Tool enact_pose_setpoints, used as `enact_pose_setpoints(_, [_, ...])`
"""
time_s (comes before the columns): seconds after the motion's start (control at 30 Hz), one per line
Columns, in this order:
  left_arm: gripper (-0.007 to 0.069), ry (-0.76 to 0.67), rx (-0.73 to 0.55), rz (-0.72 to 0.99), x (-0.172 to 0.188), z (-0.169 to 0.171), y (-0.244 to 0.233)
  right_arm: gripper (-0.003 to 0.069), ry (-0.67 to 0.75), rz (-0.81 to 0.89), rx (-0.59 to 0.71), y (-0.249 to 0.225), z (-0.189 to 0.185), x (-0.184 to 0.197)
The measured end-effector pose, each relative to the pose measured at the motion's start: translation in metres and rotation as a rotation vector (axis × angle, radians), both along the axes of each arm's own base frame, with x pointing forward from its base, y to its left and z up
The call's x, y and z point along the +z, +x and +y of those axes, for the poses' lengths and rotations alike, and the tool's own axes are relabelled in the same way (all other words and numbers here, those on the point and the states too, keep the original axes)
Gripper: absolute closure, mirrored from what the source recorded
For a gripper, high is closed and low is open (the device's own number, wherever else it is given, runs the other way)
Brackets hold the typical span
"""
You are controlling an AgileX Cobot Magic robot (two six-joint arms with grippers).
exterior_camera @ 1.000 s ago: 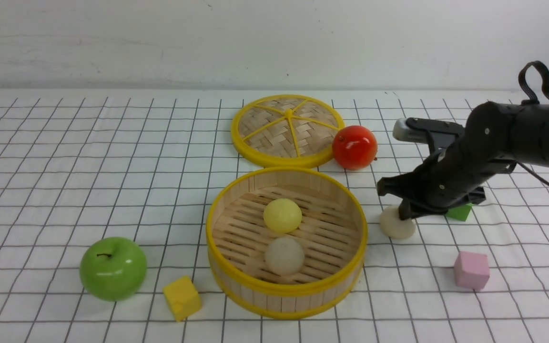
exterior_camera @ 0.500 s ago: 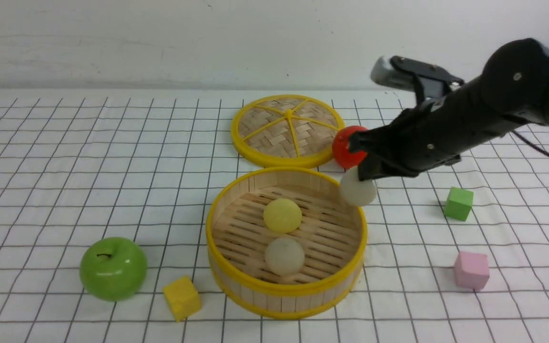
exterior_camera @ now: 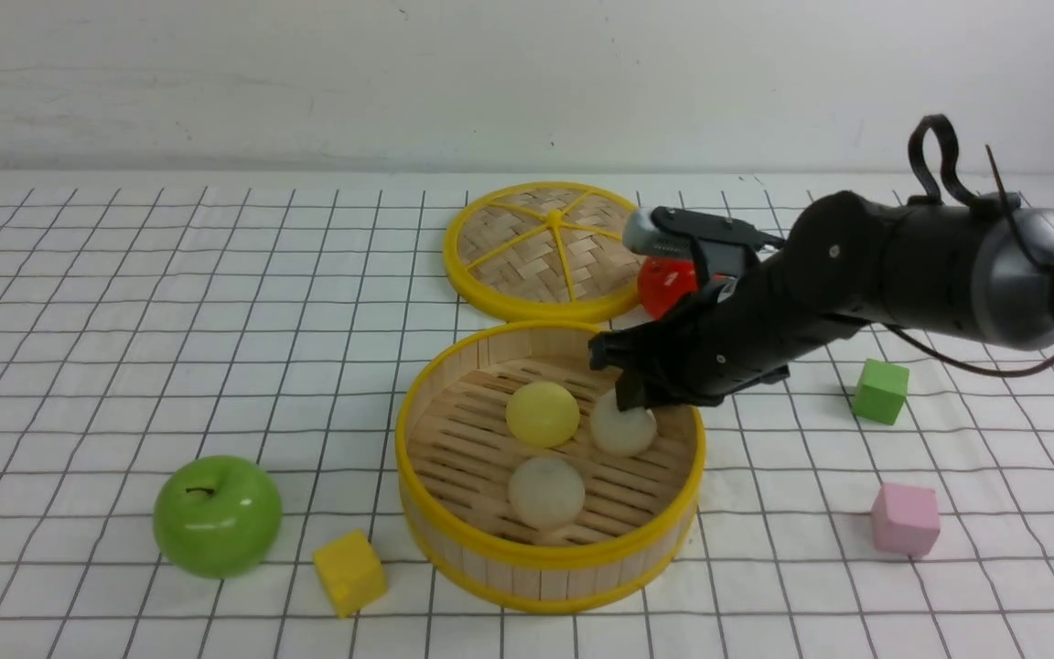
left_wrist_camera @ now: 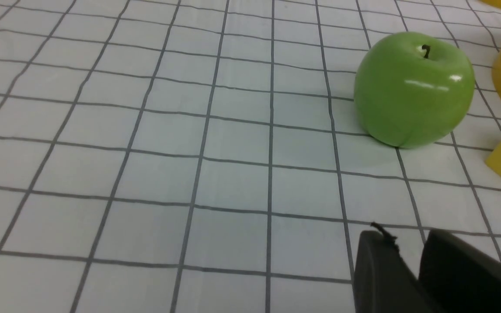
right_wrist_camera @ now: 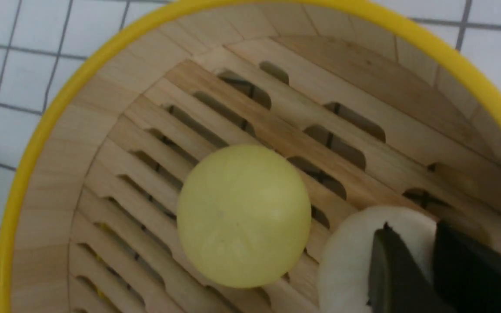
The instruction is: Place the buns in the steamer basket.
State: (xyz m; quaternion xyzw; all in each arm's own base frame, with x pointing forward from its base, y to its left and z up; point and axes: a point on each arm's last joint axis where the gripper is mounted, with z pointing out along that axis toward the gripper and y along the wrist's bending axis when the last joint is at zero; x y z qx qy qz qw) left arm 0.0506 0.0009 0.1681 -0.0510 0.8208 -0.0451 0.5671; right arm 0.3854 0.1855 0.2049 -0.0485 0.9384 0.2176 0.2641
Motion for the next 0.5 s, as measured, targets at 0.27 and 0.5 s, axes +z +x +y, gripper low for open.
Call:
enact_pose_setpoints(0.27, [0.0477, 0.0, 0.0, 0.0, 0.0, 0.0, 0.0, 0.017, 0.018, -0.011, 0.007, -0.007, -0.002, 0.02])
enact_pose_setpoints(0.5, [0.0468, 0.0, 0.0, 0.0, 0.0, 0.0, 0.0, 0.0081, 0.039, -0.038, 0.041, -0.025, -0.007, 0.06])
